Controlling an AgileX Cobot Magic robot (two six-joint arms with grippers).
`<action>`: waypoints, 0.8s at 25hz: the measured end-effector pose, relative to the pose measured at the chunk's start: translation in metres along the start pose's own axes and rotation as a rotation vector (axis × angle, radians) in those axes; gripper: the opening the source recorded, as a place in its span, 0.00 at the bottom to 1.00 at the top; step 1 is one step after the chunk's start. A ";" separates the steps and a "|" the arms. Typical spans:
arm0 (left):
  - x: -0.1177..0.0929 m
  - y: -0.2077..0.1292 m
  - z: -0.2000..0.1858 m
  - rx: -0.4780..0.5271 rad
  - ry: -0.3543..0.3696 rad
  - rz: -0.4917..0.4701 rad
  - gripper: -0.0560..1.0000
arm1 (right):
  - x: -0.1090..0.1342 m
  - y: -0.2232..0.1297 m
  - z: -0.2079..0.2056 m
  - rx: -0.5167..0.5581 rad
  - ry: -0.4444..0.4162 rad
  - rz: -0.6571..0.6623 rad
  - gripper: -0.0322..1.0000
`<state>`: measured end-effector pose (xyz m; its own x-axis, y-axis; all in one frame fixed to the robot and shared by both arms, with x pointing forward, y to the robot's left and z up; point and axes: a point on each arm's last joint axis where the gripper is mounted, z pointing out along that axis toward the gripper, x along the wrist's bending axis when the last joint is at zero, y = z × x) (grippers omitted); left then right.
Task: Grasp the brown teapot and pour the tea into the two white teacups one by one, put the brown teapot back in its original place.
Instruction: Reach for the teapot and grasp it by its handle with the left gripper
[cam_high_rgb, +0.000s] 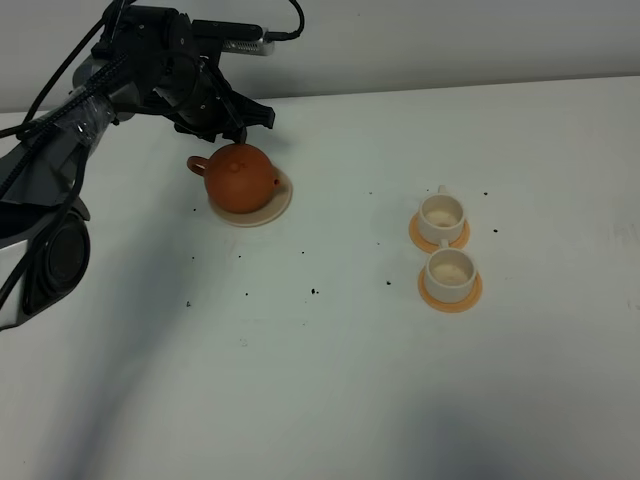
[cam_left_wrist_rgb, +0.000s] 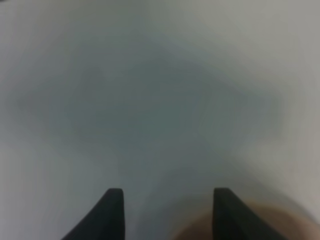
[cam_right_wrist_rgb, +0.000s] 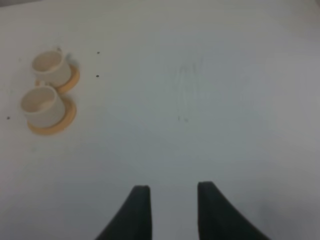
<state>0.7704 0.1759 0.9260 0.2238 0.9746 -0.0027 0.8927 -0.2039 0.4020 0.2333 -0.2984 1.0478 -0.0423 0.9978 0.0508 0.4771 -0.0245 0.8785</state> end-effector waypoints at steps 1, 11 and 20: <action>0.000 0.001 0.000 -0.007 0.000 0.000 0.45 | 0.000 0.000 0.000 0.000 0.000 0.000 0.27; 0.001 0.006 0.000 -0.061 -0.008 -0.016 0.45 | 0.000 0.000 0.000 0.000 0.000 0.000 0.27; 0.032 -0.008 -0.001 0.079 0.066 -0.029 0.45 | 0.000 0.000 0.000 0.000 0.001 -0.001 0.27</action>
<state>0.7703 0.2085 0.9236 0.1732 0.9837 0.0477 0.9271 -0.1792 0.3291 0.2333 -0.2983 1.0478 -0.0433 0.9978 0.0504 0.4771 -0.0237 0.8785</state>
